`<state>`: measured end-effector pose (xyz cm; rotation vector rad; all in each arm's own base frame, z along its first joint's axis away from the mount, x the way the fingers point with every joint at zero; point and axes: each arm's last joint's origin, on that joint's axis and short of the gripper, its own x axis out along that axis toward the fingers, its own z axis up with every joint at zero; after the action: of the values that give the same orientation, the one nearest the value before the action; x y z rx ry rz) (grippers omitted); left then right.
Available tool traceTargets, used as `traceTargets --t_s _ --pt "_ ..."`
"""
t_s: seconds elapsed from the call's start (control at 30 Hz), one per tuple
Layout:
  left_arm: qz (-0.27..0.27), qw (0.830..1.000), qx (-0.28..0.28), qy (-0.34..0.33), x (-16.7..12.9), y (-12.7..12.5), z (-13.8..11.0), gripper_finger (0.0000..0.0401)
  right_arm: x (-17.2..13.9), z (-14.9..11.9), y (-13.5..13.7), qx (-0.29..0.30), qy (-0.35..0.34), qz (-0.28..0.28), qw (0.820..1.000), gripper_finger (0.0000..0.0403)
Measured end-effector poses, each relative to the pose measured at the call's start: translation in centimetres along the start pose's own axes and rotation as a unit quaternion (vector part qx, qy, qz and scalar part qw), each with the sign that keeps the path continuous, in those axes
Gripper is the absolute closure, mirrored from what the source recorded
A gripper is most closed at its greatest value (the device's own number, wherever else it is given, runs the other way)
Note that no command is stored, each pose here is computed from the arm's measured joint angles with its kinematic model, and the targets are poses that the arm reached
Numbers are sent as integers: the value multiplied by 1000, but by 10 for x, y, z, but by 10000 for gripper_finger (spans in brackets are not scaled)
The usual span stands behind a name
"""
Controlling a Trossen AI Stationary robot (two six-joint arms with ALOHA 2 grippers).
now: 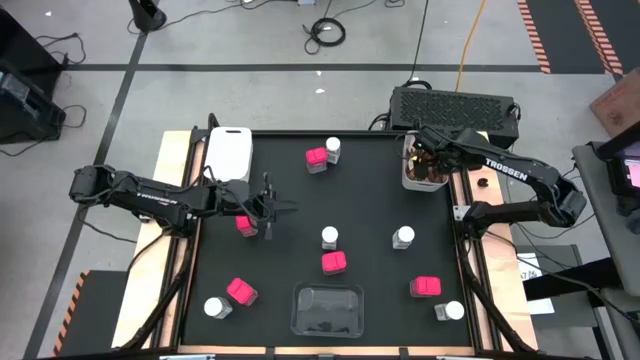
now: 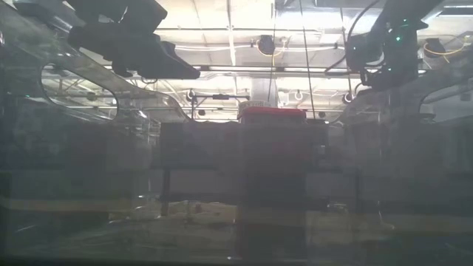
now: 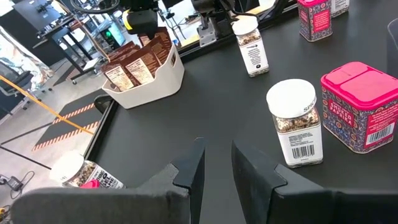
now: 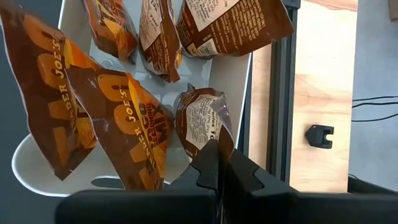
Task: Sort spices by type
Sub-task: Put the brown seasoning pack into the right white bin, then put the red seasoning can into the black bin
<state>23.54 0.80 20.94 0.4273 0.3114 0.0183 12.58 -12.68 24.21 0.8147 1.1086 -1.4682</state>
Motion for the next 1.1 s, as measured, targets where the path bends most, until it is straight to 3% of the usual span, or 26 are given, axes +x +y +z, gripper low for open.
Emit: traceTargets --t_s 0.2,0.5,0.8,0.93,1.1 --pt "0 1000 0 0 0 0 0 317 0 -1 0 2 5 0 1000 388" --pt "0 1000 0 1 0 0 0 317 -1 -1 -1 5 8 1 1000 316" --pt "0 1000 0 1 0 0 0 317 -43 17 -7 9 -7 30 999 280" --pt "-1 1000 0 1 0 0 0 317 -74 28 -7 17 -39 81 996 280" --pt "-2 1000 0 5 0 -1 -1 317 -109 31 7 -20 -91 185 978 280"
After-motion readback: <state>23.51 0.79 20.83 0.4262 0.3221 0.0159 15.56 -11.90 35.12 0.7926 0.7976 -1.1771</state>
